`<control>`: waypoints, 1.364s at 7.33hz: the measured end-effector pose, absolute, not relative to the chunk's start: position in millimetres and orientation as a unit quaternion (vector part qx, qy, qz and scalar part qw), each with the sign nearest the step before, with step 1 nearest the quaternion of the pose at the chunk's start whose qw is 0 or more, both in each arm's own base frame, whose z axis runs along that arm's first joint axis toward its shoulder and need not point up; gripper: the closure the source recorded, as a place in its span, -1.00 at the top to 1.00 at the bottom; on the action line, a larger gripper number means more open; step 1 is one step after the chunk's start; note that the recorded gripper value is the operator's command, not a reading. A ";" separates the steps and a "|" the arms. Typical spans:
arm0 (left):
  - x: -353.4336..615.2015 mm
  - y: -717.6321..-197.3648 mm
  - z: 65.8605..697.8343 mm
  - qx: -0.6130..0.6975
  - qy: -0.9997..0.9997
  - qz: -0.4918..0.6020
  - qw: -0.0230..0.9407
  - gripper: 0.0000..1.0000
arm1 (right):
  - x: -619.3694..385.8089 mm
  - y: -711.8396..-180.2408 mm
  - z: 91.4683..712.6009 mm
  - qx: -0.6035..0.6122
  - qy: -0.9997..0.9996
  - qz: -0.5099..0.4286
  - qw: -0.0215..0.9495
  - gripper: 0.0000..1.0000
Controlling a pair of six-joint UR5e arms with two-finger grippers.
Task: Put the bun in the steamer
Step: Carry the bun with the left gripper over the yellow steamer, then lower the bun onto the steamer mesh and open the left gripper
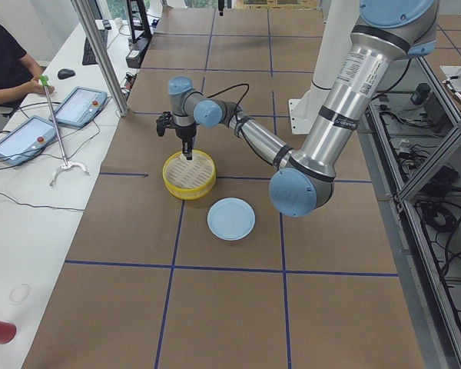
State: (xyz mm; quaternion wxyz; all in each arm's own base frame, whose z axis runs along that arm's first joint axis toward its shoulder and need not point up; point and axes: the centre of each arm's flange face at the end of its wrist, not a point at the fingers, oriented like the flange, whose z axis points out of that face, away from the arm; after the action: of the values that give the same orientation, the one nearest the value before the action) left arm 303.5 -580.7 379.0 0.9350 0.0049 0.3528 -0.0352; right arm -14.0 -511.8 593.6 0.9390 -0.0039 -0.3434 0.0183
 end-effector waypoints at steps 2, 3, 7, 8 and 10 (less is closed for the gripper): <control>328.3 -584.9 405.8 0.003 0.357 -0.029 0.934 -0.20 | -14.0 -511.8 593.8 -0.004 -0.343 0.018 0.939 1.00; 335.0 -585.4 414.0 0.002 0.357 -0.027 0.934 -0.17 | -14.0 -511.8 593.9 -0.004 -0.343 0.018 0.939 1.00; 346.8 -584.2 423.0 0.002 0.359 -0.019 0.933 0.99 | -14.1 -511.8 593.9 -0.004 -0.343 0.018 0.939 1.00; 347.1 -584.0 422.6 0.003 0.359 -0.017 0.933 1.00 | -14.2 -511.8 593.9 -0.004 -0.343 0.018 0.939 1.00; 340.5 -585.5 412.4 0.019 0.360 -0.018 0.933 1.00 | -14.1 -511.8 593.9 -0.004 -0.343 0.018 0.939 1.00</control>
State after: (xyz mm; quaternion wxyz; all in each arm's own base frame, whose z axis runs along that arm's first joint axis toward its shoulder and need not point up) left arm 340.5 -585.5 412.4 0.9327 0.0190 0.3596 -0.0183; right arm -14.1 -511.8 593.9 0.9390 -0.0042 -0.3433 0.0183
